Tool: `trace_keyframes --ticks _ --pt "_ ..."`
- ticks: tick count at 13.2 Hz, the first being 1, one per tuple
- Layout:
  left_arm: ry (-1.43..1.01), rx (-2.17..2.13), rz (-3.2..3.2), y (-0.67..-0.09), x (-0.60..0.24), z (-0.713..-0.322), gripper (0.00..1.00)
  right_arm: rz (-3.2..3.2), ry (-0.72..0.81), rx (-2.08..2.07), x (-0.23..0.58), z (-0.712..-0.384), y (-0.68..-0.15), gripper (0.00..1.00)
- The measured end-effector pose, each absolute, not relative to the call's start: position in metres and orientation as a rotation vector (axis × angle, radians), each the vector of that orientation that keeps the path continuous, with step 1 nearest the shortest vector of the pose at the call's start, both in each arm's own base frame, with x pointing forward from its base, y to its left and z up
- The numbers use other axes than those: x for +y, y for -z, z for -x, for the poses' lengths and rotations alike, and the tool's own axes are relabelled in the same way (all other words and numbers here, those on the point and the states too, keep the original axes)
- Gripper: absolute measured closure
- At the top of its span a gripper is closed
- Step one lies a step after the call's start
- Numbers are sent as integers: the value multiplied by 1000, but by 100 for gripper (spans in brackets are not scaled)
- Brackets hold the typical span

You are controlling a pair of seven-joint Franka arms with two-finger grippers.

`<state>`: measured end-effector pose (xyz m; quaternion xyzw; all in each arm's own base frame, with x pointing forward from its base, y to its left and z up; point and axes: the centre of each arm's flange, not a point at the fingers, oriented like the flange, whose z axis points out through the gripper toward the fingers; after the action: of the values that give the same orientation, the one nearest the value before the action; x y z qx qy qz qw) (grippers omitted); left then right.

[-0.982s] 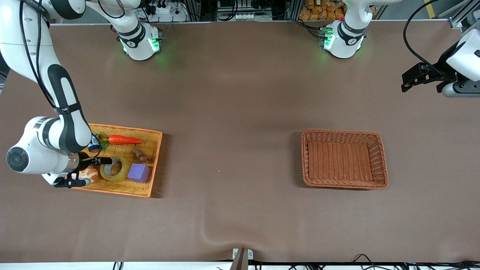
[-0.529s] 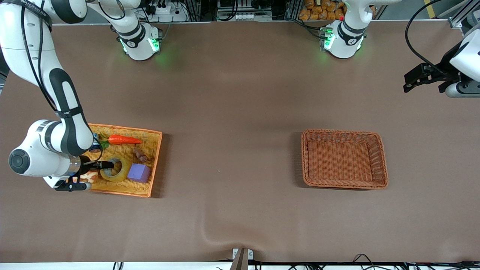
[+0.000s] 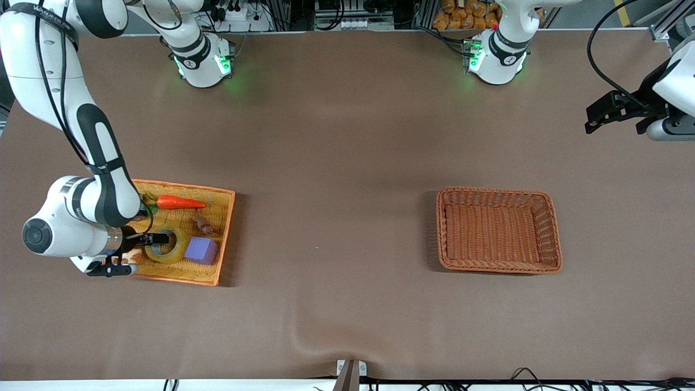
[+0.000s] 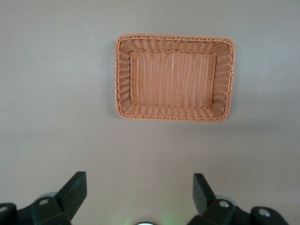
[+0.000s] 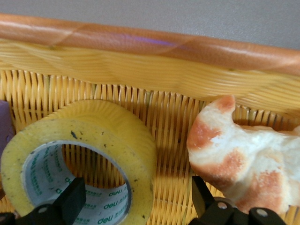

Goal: Transfer tape with both arms
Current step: 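Close the right gripper on the rim of the yellow tape roll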

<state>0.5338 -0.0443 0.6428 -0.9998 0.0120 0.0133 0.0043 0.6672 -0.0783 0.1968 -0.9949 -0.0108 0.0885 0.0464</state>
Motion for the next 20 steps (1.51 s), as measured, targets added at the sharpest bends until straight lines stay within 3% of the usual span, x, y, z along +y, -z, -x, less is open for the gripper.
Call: trace_keyframes --ticks 3,8,10,14,20 --pt "-37 38 3133 -644 -44 -534 0 3043 -246 -37 -77 -665 -190 4" --pt "-28 38 3133 -647 -44 -534 0 3044 -246 -43 -76 -661 -184 61" --pt "-27 38 3133 -647 -44 -534 0 3045 -243 -55 -77 -662 -184 78" --pt "-26 36 3133 -647 -44 -534 0 3040 -251 -73 -76 -663 -193 77" --pt "-27 36 3133 -647 -44 -534 0 3038 -191 -116 -68 -668 -276 77"
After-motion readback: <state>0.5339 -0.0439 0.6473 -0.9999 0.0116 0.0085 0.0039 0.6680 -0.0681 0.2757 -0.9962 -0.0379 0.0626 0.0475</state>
